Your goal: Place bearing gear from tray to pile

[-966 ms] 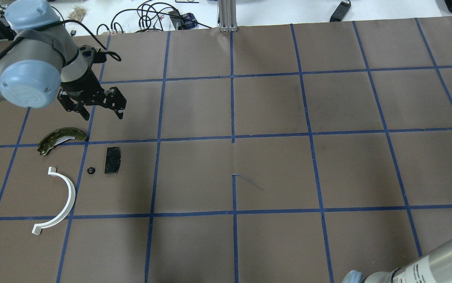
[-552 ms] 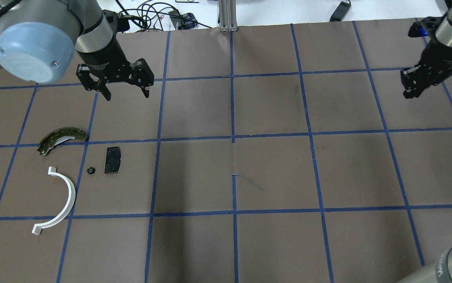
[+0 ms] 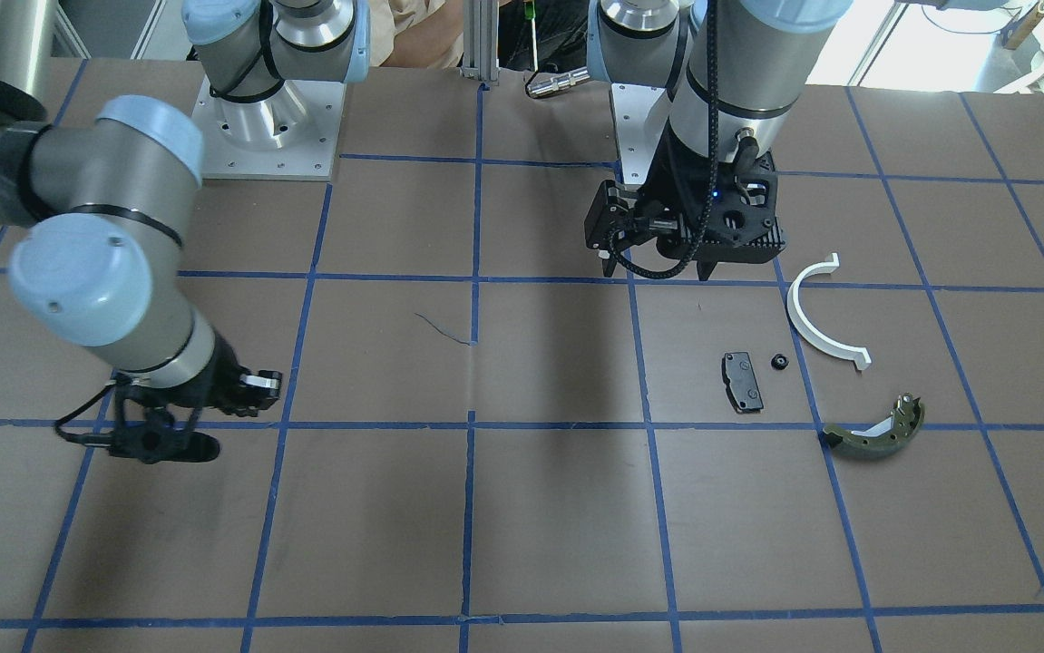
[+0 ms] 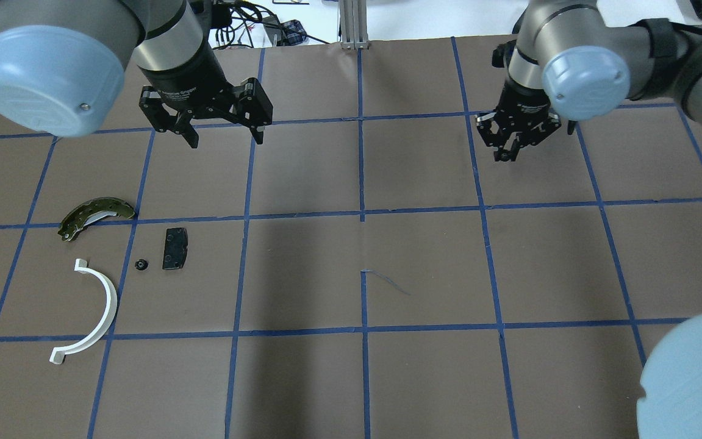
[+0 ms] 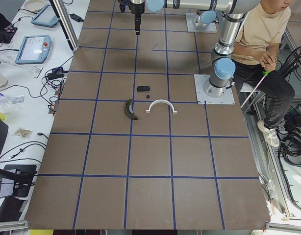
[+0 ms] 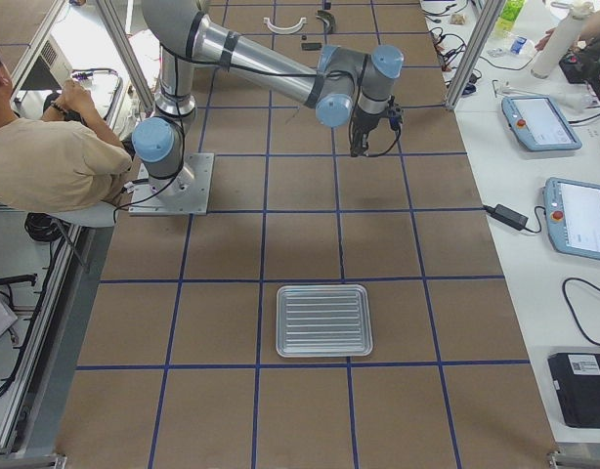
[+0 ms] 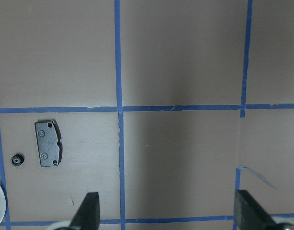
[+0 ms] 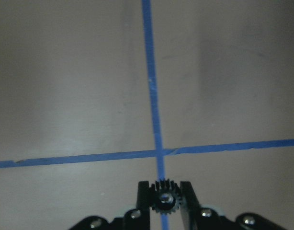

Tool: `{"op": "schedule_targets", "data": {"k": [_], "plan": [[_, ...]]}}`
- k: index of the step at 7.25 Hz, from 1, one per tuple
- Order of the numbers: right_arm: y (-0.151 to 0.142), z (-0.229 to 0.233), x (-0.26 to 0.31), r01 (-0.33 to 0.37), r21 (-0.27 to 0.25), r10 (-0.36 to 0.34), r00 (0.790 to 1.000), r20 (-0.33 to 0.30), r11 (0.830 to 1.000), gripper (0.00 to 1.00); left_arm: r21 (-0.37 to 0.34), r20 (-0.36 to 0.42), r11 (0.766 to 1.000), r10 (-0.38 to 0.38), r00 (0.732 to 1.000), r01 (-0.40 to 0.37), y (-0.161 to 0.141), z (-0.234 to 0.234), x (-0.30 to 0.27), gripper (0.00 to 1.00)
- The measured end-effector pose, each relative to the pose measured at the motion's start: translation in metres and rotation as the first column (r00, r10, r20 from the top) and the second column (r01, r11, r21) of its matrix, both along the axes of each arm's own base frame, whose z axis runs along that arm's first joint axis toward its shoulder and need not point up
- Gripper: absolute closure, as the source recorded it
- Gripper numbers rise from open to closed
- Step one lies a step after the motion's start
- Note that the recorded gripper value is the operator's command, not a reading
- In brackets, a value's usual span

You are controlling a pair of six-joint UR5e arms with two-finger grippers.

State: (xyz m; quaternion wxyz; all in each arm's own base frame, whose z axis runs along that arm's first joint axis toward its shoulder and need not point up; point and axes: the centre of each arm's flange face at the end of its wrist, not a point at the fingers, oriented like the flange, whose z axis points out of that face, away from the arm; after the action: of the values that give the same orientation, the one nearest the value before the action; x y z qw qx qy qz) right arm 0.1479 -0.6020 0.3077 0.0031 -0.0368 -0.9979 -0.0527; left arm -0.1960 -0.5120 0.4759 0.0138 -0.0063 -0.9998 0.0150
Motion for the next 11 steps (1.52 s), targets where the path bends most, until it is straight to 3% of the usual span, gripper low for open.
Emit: {"op": "schedule_targets", "data": {"k": [3, 6, 7, 8, 9, 11], "plan": [[0.017, -0.039, 0.115, 0.054, -0.036, -0.053, 0.998, 0.033, 0.998, 1.00, -0.015, 0.040, 1.000, -0.002, 0.999, 0.002, 0.004, 0.004, 0.008, 0.00], [0.043, -0.079, 0.196, 0.033, -0.051, -0.031, 0.999, 0.036, 0.998, 1.00, -0.023, 0.043, 1.000, 0.015, 0.999, -0.014, 0.002, 0.006, 0.018, 0.00], [0.053, -0.087, 0.213, 0.023, -0.044, -0.021, 0.999, 0.033, 0.999, 0.94, -0.028, 0.039, 0.999, 0.020, 0.999, -0.019, 0.002, 0.008, 0.021, 0.00], [0.062, -0.094, 0.222, 0.013, -0.031, -0.012, 0.999, 0.029, 0.999, 0.75, -0.031, 0.036, 0.999, 0.024, 0.999, -0.023, 0.001, 0.010, 0.023, 0.00], [0.073, -0.104, 0.225, 0.006, -0.015, -0.006, 1.000, 0.029, 1.000, 0.36, -0.034, 0.035, 0.999, 0.025, 0.999, -0.024, 0.001, 0.011, 0.024, 0.00], [0.088, -0.119, 0.228, -0.004, -0.019, 0.005, 0.999, 0.043, 1.000, 0.00, -0.032, 0.034, 0.999, 0.026, 0.999, -0.025, 0.001, 0.011, 0.024, 0.00]]}}
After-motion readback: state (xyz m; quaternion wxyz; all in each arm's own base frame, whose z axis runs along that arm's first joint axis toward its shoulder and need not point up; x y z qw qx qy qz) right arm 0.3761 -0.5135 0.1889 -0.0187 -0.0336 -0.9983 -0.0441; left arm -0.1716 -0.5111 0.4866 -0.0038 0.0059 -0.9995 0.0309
